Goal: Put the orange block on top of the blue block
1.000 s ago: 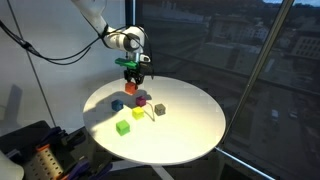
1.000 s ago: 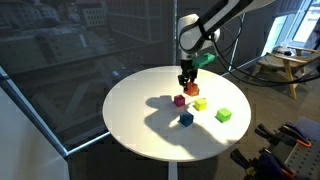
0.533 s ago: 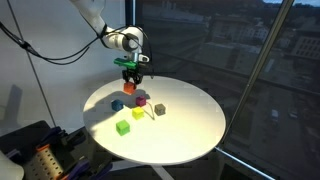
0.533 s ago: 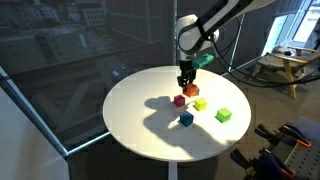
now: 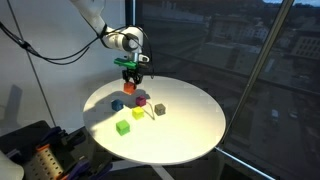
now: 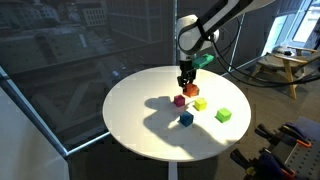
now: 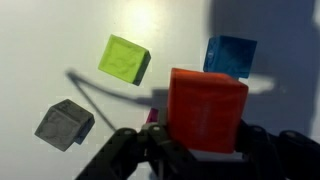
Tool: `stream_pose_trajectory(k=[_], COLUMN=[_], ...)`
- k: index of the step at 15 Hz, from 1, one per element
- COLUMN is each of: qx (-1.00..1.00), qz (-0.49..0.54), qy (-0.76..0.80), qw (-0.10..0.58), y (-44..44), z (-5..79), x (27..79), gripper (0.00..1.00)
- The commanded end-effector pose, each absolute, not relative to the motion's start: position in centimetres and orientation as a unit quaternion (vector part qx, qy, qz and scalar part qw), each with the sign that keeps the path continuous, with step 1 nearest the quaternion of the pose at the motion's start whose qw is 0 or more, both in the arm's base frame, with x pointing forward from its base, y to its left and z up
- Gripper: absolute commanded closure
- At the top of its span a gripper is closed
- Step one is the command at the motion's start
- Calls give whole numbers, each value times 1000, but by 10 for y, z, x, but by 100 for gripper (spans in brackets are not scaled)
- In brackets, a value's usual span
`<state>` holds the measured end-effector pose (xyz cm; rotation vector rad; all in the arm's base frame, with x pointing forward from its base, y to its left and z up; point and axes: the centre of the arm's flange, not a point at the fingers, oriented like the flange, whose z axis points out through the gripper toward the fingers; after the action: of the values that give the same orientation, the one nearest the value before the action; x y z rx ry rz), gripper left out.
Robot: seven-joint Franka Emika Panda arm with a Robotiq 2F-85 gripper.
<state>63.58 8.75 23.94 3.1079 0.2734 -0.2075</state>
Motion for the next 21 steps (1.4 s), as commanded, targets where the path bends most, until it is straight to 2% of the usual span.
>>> stream_pose_trajectory(k=[1,21], qx=[994,996], qz=[-62,-39], qy=[87,77], qw=[17,26], y=[90,139], z=[239,239], x=[634,599], gripper=[69,69])
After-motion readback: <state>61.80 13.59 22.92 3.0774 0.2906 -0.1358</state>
